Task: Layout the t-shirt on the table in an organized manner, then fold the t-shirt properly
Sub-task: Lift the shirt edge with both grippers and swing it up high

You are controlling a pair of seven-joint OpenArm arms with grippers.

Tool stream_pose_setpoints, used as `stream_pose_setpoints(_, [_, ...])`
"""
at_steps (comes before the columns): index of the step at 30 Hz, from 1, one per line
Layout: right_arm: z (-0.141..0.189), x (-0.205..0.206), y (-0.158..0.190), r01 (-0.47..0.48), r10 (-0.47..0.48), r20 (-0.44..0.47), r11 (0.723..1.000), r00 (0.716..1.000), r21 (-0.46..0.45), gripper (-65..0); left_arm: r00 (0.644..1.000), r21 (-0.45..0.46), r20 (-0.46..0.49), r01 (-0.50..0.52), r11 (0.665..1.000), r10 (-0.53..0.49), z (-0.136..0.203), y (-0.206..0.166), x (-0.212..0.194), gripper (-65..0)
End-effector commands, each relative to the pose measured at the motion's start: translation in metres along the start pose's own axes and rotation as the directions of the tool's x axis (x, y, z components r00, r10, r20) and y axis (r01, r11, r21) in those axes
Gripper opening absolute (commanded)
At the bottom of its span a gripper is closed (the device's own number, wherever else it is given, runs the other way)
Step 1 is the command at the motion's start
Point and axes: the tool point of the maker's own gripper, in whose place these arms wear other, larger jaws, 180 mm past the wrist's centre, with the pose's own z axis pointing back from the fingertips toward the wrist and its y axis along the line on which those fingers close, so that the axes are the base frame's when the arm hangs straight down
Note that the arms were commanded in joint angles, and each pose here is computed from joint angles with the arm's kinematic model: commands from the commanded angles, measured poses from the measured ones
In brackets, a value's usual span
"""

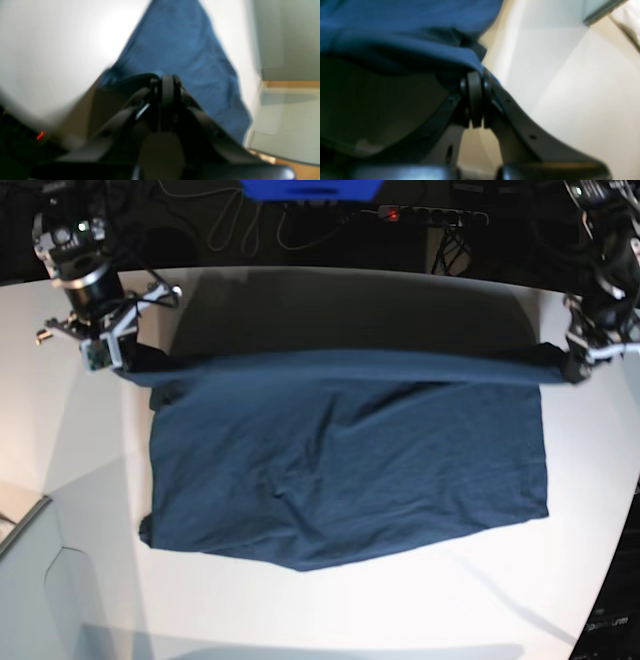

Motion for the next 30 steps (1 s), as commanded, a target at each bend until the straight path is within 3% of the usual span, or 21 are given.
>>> stream_pose_setpoints(1, [-0.005,0.018,-0.007,-0.012,0.012,0.057,1.0,0.998,-0.012,-65.0,0.999,-0.05,0.052,0.0,0.999,0.002,-0.004,-0.017,0.019,-65.0])
stream_pose_setpoints(5, [-0.033,0.056,-0.01,-0.06,0.055,0.115,0.997,0.992,0.038,-65.0,0.991,-0.169,0.13,0.012,0.986,0.01,-0.027,-0.067,0.055,-65.0])
stream_pose_setpoints(9, [-0.062,0.103,-0.028,-0.103,0.098,0.143,0.994,0.985,0.029,-65.0,0.991,-0.302,0.127,0.082,0.95,-0.046,-0.058,-0.134,0.075,-65.0])
stream_pose_setpoints(13, [-0.082,0.162,-0.05,-0.142,0.139,0.214,0.99,0.967,0.001,-65.0,0.983,-0.318,0.128,0.167,0.933,-0.133,-0.093,-0.175,0.082,-65.0])
stream_pose_setpoints(20, [-0.101,0.272,-0.11,-0.108,0.14,0.365,0.988,0.92,-0.105,-65.0,0.95,-0.355,0.134,0.312,0.881,-0.282,-0.151,-0.28,0.1,-65.0])
stream_pose_setpoints(26, [-0.111,0.35,-0.171,-0.04,0.105,0.416,0.986,0.903,-0.161,-65.0,0.924,-0.405,0.2,0.381,0.831,-0.326,-0.158,-0.386,0.15,-65.0])
stream_pose_setpoints(30, [-0.099,0.399,-0.206,-0.005,0.099,0.47,0.98,0.877,-0.196,-65.0,0.889,-0.439,0.338,0.44,0.783,-0.311,-0.134,-0.452,0.19,-65.0])
